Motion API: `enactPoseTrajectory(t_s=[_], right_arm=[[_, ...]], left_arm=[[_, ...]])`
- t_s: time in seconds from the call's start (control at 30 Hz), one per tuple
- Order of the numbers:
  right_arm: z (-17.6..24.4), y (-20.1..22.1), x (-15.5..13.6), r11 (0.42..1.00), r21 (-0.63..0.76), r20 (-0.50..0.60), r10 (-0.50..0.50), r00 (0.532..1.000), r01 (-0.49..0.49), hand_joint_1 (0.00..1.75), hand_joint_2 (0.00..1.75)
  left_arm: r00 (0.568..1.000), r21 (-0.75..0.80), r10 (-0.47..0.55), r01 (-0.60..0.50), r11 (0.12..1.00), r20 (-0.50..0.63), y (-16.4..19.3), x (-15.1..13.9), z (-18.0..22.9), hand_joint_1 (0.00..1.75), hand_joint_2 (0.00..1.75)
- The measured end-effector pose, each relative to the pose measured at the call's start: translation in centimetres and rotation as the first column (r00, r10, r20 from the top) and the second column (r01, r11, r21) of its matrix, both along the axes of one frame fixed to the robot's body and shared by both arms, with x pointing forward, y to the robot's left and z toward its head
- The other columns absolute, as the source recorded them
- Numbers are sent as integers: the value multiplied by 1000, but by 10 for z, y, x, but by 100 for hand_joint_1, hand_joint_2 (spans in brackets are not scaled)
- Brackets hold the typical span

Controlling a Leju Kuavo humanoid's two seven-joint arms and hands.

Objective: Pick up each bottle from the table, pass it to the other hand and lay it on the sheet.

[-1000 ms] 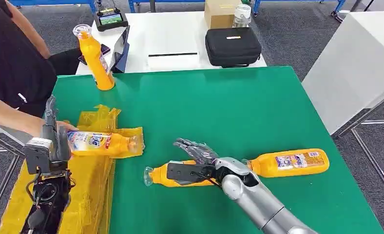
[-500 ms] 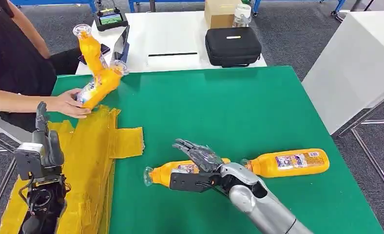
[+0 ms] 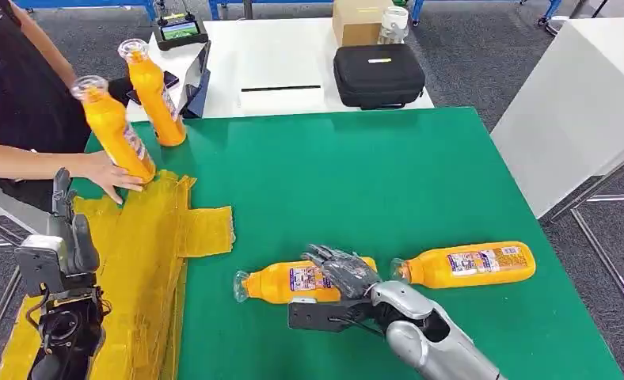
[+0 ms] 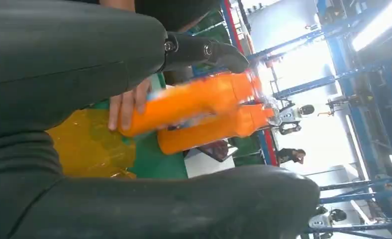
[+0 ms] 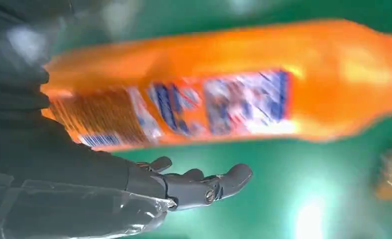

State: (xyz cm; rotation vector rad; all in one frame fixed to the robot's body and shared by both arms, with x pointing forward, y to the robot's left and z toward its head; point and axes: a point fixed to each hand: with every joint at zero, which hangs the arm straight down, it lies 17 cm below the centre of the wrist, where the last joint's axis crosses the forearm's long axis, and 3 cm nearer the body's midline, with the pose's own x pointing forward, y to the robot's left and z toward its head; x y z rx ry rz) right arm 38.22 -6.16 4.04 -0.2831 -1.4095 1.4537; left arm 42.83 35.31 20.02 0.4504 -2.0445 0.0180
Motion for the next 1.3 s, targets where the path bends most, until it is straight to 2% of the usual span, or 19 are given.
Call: enactPoseTrajectory(t_s=[0.33,0.53,0.57,0.6,0.87,1.3], right_arm=[[-36,-34,6,977,-196,45,-73,996,80,0,175],[-46,-39,4,967,-239,45,-84,995,92,3,175],[-48,-39,5,965,-247,46,-85,995,93,147,175],[-49,-39,5,963,-252,45,-85,995,94,175,175],[-77,-29,15,955,-280,-3,-104,995,99,175,175],[-82,-29,23,954,-266,-23,-147,989,136,175,175]], left_arm=[[1000,-15,-10,11,1000,11,-1,8,7,0,0],[1000,-24,-15,15,1000,12,-3,11,8,0,0],[1000,-25,-16,16,1000,13,-4,11,8,0,0],[1000,-26,-18,18,999,13,-4,12,9,0,0],[998,-45,-61,62,997,20,-20,26,16,0,0],[997,-67,-81,81,994,-4,-28,33,10,0,0]])
